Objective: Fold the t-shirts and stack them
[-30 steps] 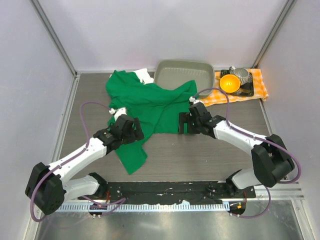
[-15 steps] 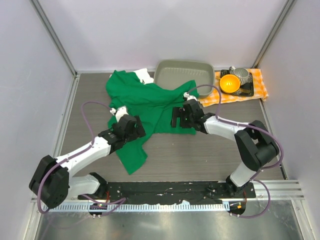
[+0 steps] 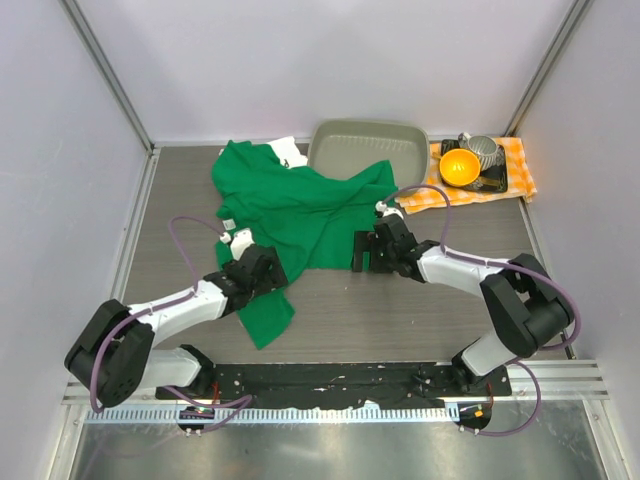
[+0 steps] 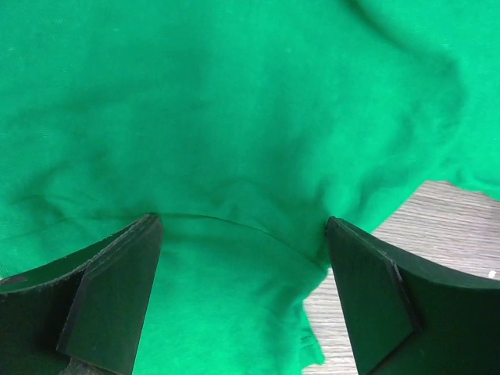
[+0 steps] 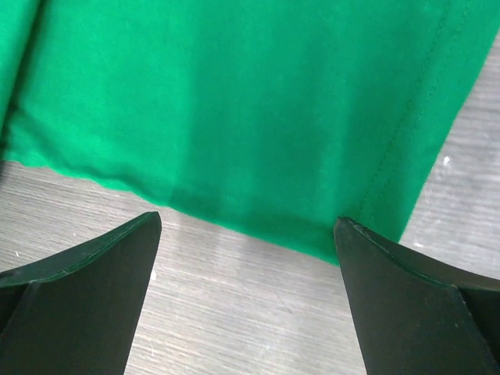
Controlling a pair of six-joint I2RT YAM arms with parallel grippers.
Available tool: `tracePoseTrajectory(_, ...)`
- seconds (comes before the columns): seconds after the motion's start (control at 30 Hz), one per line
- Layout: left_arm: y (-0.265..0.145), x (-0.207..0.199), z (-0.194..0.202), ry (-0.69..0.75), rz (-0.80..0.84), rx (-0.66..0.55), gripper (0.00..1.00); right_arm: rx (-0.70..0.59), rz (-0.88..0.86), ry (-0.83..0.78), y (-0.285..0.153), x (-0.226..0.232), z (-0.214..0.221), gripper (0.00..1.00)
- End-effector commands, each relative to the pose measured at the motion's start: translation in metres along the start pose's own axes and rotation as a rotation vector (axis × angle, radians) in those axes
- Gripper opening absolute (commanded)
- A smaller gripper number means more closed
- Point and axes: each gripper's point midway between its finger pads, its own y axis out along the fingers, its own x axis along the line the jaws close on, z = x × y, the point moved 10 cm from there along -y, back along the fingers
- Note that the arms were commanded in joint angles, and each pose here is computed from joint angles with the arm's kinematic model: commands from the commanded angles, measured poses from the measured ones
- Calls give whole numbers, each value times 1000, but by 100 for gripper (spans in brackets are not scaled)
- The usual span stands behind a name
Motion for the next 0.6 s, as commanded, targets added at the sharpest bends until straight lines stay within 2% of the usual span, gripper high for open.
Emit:
tracePoseTrajectory(0.0,10,2,5,-50,-6,-19,90,43,76,-18,-17,-8,6,99)
tracePoseTrajectory(0.3,5,19,22,-70,-53,37,90,131,251,39,-48,-23,18,99)
tracePoseTrajectory(0.53,-25,36,25,-107,-60,56,90,156,293,93,-74,-31,32,100)
tracePoseTrajectory(0.57,-33,36,22,-126,-21,39,90,164,302,92,-77,-33,34,100)
